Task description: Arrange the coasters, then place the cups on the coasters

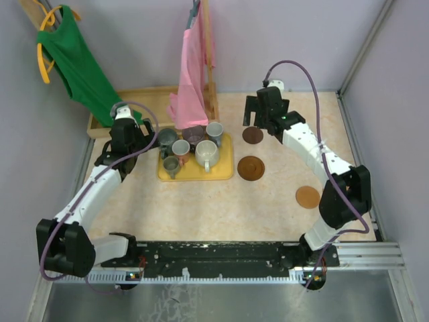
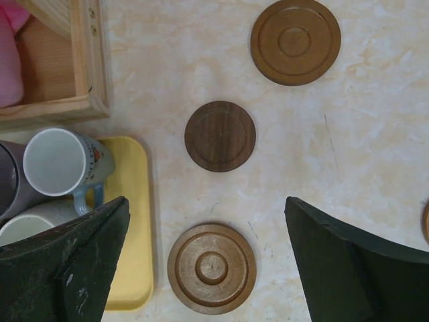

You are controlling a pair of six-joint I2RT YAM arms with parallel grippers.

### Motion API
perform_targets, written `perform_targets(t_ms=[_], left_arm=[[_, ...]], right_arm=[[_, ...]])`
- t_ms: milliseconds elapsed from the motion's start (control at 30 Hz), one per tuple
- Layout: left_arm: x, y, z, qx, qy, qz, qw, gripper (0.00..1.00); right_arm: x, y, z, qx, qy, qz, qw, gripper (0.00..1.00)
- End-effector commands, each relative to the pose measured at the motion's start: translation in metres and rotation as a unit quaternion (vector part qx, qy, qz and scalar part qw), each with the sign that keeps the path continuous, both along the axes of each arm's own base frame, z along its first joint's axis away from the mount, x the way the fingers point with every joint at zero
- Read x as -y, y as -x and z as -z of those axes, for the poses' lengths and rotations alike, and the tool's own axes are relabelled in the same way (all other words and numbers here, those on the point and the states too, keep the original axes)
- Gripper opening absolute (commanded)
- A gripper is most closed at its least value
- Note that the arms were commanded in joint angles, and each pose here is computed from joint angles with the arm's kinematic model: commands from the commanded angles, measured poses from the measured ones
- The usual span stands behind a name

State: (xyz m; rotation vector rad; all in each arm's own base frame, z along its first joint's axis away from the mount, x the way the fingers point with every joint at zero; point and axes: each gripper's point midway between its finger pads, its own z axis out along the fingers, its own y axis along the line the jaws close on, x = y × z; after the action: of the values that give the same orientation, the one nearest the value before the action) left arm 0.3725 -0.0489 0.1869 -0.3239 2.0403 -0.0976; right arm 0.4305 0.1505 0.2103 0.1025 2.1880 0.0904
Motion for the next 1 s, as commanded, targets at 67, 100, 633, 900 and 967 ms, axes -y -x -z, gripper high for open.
perform_targets(t_ms=[67,100,633,900,967], left_arm=[[0.004,-0.011,-0.011,0.014,-0.001,0.007,1.0,1.0],[0.004,-0.011,-0.01,0.012,-0.001,0.007,1.0,1.0],[0.005,-0.011,-0.012,0.019,0.006,0.005,1.0,1.0],[0.016,-0.007,-0.005,0.001,0.031,0.023,0.999,1.0],[0.017,-0.005,-0.003,-0.002,0.033,0.025,0.999,1.0]], right_arm=[[-0.02,-0.008,-0.026,0.042,-0.03,-0.04,0.998,0.97],[-0.023,-0.007,-0.026,0.043,-0.035,-0.048,0.997,0.97],[-0.029,0.001,-0.005,0.018,-0.054,-0.06,0.997,0.86],[0.019,-0.02,0.002,0.018,-0.05,0.009,0.999,0.6],[0.037,-0.033,0.003,0.017,-0.058,0.032,0.998,0.49]])
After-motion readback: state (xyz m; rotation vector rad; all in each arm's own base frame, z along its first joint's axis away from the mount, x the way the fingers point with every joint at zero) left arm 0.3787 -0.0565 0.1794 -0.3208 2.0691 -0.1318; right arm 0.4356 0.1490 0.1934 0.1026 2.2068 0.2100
